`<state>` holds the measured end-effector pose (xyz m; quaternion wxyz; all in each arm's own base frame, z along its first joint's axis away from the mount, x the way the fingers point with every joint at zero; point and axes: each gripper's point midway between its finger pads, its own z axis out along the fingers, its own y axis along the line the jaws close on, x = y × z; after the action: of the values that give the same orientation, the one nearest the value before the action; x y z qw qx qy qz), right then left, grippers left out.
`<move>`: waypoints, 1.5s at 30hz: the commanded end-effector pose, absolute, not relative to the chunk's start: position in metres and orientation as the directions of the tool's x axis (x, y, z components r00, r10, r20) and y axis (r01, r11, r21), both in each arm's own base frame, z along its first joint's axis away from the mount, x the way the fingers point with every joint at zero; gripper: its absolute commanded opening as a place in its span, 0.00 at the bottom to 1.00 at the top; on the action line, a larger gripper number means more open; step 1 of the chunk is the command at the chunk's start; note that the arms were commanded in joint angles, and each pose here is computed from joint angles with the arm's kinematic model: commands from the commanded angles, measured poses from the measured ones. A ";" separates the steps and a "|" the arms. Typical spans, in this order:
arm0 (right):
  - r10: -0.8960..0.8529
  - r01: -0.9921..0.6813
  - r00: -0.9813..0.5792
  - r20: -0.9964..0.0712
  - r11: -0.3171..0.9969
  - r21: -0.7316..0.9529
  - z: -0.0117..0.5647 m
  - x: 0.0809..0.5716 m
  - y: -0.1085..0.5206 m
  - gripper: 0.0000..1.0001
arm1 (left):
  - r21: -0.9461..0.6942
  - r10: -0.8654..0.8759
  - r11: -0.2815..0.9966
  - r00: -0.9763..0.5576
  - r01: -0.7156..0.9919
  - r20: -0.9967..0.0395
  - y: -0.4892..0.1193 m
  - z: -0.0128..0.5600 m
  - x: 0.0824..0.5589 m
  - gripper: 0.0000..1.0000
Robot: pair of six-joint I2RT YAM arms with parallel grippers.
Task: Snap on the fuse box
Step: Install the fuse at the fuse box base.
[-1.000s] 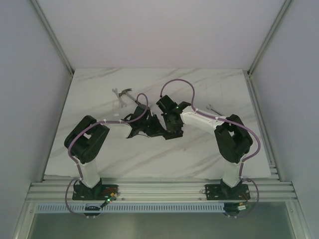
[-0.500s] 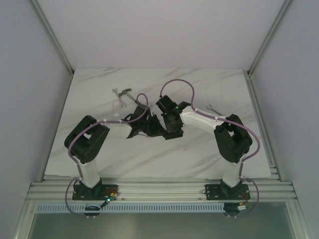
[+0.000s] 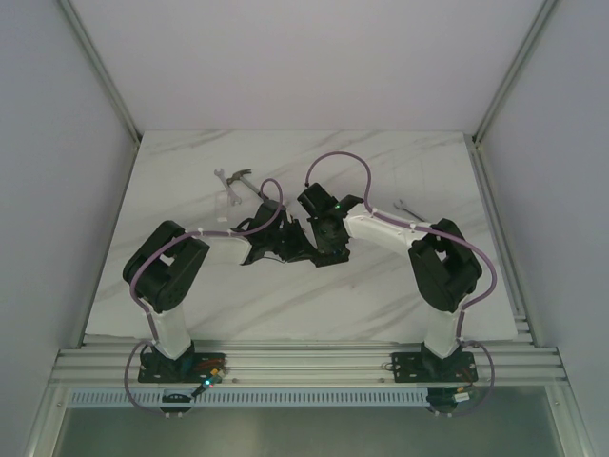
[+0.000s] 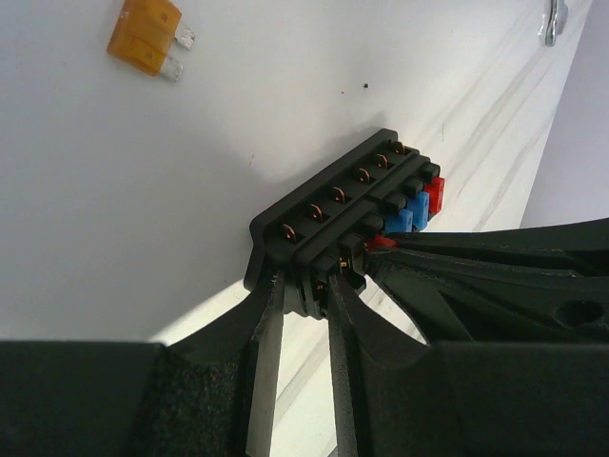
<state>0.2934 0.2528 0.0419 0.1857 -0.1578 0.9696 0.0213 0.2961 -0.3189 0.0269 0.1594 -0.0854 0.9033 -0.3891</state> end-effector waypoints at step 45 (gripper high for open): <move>-0.402 -0.398 -0.915 0.017 0.898 -0.188 -0.021 0.226 0.196 0.00 | -0.560 -0.291 0.811 -0.948 -0.171 -0.131 -0.274 -0.042 0.266 0.31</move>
<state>0.2938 0.2503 0.0363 0.1832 -0.1632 0.9694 0.0028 0.2960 -0.3187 0.0262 0.1543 -0.0883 0.8994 -0.3993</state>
